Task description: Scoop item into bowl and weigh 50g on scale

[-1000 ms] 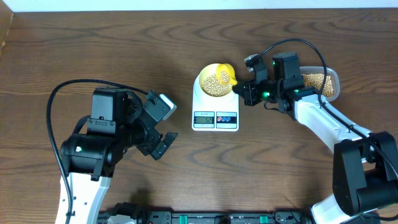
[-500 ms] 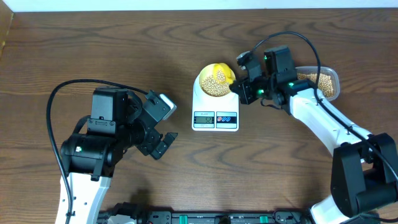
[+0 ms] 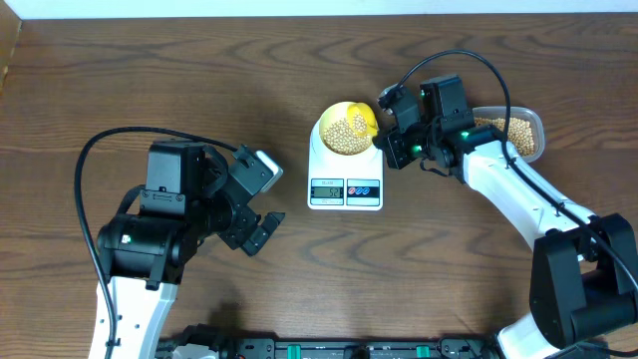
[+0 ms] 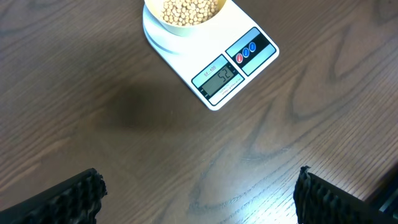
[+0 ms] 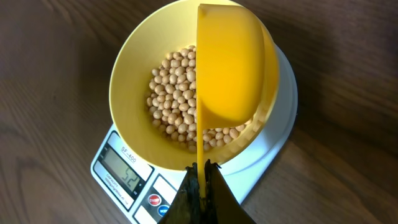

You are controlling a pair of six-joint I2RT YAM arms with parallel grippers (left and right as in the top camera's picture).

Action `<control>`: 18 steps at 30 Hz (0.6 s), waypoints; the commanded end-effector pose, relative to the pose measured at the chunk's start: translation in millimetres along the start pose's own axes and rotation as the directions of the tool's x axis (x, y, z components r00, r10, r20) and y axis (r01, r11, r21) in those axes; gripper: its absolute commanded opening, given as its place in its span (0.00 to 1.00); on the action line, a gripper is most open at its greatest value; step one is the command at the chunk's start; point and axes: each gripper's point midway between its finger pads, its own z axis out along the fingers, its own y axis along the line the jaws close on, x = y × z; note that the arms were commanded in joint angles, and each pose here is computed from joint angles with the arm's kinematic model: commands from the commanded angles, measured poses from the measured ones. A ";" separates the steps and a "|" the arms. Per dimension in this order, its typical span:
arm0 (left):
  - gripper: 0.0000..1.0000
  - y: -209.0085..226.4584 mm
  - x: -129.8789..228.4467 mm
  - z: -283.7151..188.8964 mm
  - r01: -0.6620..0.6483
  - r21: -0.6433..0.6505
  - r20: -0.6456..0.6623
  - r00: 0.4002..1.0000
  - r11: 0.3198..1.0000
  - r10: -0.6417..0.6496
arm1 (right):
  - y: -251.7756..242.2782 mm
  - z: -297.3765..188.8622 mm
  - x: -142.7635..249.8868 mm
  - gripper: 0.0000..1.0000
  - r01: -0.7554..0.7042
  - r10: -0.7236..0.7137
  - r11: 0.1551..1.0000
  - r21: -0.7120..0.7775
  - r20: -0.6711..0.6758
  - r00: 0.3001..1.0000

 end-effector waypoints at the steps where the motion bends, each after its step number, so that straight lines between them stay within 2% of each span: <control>1: 0.99 3.0 -4.7 -4.6 -0.019 -0.014 0.012 1.000 1.000 0.019 | 3.8 -1.1 -8.5 0.01 0.036 -0.036 0.999 0.005 0.014 0.999; 18: 0.99 3.0 -4.7 -4.6 -0.019 -0.014 0.012 1.000 1.000 0.019 | 6.3 2.0 1.4 0.01 0.038 -0.036 0.999 0.040 -0.036 0.999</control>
